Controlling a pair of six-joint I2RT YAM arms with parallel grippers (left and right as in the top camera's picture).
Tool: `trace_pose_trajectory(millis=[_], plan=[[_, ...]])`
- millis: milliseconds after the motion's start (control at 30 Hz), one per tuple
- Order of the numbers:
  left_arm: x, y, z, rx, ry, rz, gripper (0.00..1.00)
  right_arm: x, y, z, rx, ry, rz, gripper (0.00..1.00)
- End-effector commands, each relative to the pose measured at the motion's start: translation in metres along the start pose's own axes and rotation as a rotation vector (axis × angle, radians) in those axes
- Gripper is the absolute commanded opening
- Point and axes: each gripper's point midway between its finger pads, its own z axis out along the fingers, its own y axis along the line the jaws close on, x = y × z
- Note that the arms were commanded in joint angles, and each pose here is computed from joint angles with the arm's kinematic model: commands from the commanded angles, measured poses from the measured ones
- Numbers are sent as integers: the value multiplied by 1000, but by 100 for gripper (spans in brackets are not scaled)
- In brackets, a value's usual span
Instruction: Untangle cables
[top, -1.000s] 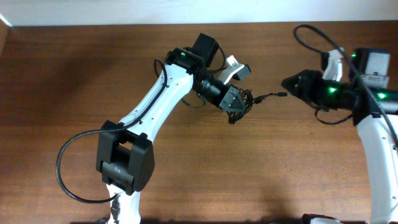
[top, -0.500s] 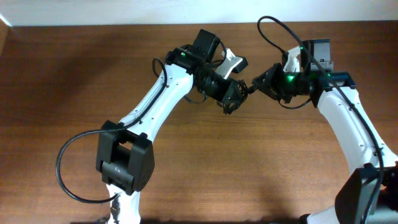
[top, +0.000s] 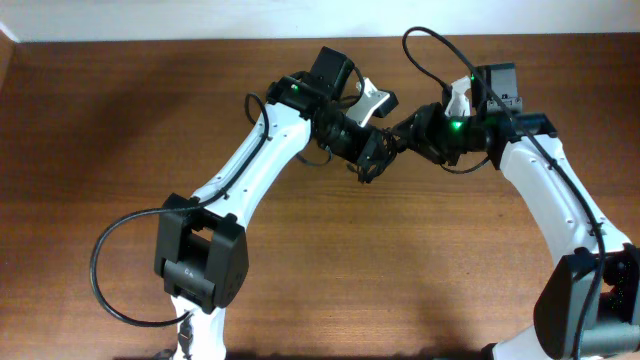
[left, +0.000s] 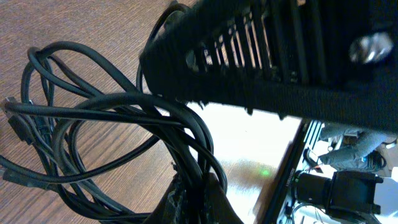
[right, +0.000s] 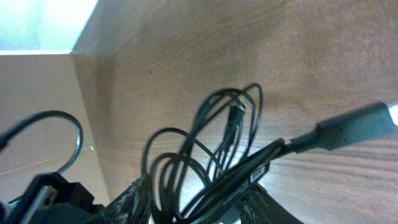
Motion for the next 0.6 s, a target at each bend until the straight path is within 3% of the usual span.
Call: trace_pose_trajectory(millis=[0, 133, 333, 367, 433, 567], plan=[[-10, -13, -13, 4, -39, 38, 0, -9, 9, 1, -19, -32, -34, 34], [-10, -13, -13, 4, -39, 38, 0, -12, 7, 1, -5, -51, -25, 16], [-10, -13, -13, 4, -39, 38, 0, -10, -3, 17, 17, -18, 5, 22], [-10, -13, -13, 4, -39, 38, 0, -10, -5, 18, 20, -17, 21, 21], [-10, -13, -13, 4, -39, 38, 0, -14, -2, 18, 7, -30, 9, 4], [-9, -3, -14, -52, -32, 31, 0, -26, 0, -4, -51, -53, -1, 4]])
